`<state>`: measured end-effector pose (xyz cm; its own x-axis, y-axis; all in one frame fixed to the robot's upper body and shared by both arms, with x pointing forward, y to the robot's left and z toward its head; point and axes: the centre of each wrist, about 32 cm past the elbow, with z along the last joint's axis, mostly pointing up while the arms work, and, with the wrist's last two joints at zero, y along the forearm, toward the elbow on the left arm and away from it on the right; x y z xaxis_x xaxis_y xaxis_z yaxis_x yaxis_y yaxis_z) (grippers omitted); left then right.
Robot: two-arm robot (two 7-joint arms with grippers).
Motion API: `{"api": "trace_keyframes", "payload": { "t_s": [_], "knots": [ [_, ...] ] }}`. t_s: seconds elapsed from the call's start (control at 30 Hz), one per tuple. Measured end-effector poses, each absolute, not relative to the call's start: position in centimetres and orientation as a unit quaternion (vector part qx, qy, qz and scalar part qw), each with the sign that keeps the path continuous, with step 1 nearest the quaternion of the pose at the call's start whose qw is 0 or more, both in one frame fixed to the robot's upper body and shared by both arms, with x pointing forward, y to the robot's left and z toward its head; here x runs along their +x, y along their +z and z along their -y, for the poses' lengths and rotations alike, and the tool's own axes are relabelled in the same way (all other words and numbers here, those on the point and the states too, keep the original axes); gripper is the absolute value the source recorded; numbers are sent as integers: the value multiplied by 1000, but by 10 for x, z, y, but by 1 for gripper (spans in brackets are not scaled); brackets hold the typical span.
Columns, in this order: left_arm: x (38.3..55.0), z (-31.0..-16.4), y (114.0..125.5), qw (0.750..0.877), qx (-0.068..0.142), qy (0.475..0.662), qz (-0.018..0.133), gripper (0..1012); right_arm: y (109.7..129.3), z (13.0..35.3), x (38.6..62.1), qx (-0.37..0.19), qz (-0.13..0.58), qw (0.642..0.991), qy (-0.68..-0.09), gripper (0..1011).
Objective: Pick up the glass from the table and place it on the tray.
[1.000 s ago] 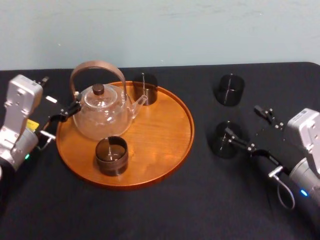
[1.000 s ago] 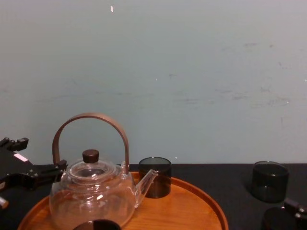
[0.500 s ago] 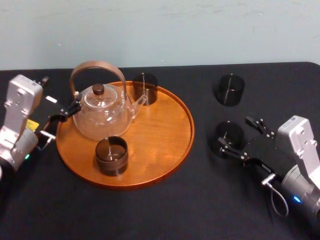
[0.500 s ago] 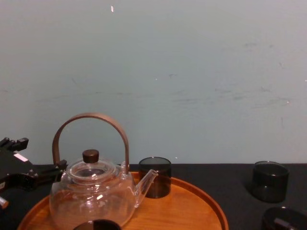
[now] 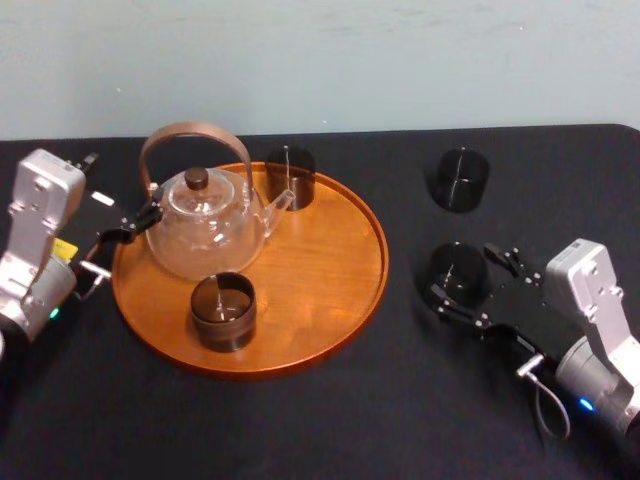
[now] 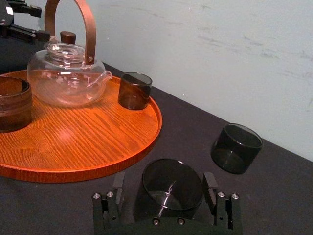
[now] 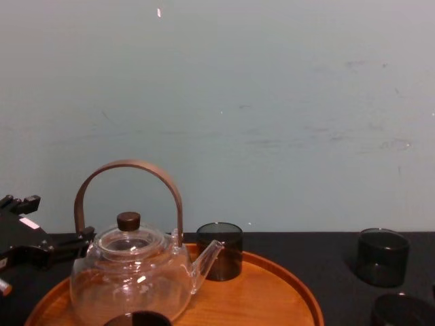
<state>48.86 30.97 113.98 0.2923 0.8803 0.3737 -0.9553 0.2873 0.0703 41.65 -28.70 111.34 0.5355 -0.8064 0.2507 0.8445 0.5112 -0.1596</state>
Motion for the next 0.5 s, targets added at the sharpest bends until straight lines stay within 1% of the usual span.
{"api": "trace_keyframes", "payload": {
  "t_s": [0.5],
  "knots": [
    [489,-310,1140,791,141,580,132,1009,1107,287,419,-135,63,867,-476,1002]
  ]
}}
